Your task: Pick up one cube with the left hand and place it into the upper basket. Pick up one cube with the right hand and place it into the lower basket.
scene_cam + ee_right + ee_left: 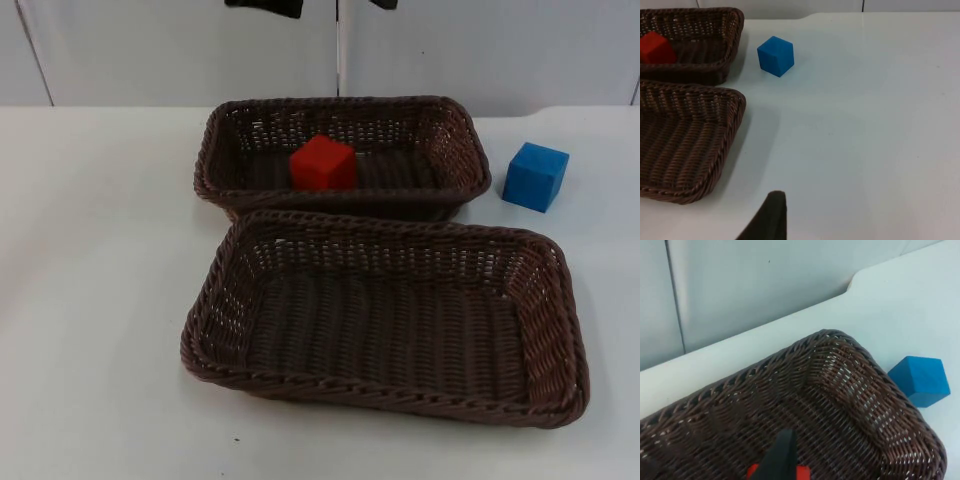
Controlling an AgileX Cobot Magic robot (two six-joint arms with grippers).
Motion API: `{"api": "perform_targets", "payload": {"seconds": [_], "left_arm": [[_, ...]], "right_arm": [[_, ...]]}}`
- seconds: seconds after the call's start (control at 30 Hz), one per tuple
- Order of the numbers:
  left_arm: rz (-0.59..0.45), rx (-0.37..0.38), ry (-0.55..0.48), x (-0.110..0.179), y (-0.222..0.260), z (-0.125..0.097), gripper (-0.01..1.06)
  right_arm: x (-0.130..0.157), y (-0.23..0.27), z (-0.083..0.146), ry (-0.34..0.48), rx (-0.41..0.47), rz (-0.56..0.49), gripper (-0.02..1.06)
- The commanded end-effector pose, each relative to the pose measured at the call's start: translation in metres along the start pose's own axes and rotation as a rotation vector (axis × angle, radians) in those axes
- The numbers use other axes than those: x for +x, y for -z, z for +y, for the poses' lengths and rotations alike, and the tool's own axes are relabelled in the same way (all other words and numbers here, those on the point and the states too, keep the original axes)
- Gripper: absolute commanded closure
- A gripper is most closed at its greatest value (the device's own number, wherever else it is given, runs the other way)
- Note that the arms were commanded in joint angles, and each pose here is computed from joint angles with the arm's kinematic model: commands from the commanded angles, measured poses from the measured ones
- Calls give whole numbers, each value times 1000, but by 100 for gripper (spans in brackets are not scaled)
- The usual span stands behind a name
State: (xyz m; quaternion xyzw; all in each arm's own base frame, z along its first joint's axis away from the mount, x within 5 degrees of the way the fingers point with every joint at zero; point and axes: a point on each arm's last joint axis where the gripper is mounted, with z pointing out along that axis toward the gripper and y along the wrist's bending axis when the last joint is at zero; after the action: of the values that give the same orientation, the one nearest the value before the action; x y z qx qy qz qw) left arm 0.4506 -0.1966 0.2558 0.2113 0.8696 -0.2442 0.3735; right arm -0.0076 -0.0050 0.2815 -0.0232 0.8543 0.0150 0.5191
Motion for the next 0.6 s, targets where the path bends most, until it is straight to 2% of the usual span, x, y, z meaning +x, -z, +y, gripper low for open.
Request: {"api": "perform_targets", "payload": {"seconds": [0.0,0.3,0.47,0.57], "left_arm": [[-5,-12,-15,-6,10,-5,8],[46,-50,-40,-10,32,-10,8],[-15,-85,-25,-6,53,-15,8],[-63,-128,-14,8,75,-18,8]], "right_arm": [[0,-1,0,-1,0,-6,-1],[0,-1,0,-1,0,-6,-1],[0,-1,0,-1,0,-6,-1],[0,-1,0,-1,0,-6,-1]]}}
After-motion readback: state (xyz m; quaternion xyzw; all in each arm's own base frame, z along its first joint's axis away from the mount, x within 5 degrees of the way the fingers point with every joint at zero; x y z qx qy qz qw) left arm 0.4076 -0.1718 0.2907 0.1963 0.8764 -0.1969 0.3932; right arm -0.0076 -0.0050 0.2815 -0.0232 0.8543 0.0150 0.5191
